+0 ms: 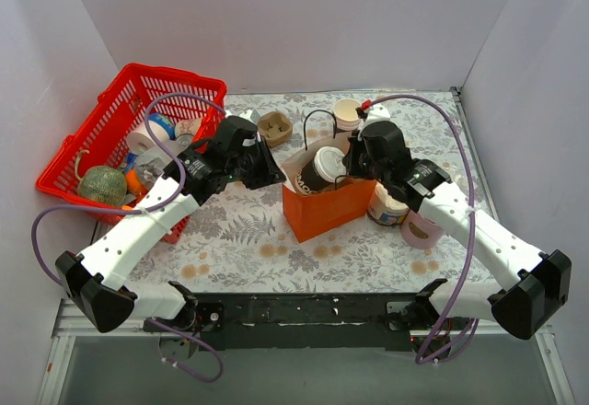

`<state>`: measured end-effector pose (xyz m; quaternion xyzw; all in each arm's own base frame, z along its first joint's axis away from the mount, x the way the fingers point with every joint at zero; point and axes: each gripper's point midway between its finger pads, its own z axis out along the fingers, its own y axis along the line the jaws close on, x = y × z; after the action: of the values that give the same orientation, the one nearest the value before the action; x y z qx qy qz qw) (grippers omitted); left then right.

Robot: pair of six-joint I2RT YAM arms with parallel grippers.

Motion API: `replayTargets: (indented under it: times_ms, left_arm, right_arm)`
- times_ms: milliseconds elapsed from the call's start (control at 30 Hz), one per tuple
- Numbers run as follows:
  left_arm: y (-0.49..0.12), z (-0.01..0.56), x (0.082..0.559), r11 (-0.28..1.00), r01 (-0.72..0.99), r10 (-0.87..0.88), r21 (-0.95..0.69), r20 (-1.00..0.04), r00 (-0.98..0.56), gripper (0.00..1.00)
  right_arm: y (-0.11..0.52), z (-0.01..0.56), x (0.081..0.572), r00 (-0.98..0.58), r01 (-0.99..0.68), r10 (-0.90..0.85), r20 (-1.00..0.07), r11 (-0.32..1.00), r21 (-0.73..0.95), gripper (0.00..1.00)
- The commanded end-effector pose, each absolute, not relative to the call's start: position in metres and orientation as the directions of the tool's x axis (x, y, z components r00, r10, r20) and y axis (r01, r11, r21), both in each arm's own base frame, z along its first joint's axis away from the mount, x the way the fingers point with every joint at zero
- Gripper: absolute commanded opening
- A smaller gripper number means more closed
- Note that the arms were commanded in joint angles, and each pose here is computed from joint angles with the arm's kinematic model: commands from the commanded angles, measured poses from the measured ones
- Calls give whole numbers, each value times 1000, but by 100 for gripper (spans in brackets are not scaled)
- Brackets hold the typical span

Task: Pack the takeout coffee

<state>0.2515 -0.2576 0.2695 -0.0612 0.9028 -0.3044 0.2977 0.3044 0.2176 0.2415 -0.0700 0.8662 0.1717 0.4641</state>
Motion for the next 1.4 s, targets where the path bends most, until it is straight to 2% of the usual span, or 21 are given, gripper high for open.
replayTargets:
  times_ms: [0,200,500,733,1033,1367]
  left_arm:
    - [-260,291,249,775,122,-297,-620,-529,-795,6]
    - [-260,295,250,770,131,-307,-625,-541,-783,6]
    - [-262,308,251,754,154,-314,-639,-556,-769,7]
    - [-278,339,250,687,236,-304,-688,-566,-766,26]
    - [-291,387,252,606,355,-309,-712,-622,-720,31]
    - [-335,332,272,682,348,-169,-643,-601,-781,28]
  right_arm:
    - [217,285,311,-465,-317,61,-883,920,231,1]
    - [202,284,320,-450,-283,-31,-892,953,110,1]
    - [200,256,317,-484,-348,-181,-856,938,-1,1]
    - [221,241,310,-498,-441,-216,-840,897,30,1]
    - [229,232,302,-509,-461,-218,-832,886,50,1]
    - [227,228,303,-479,-460,-213,-852,887,36,1]
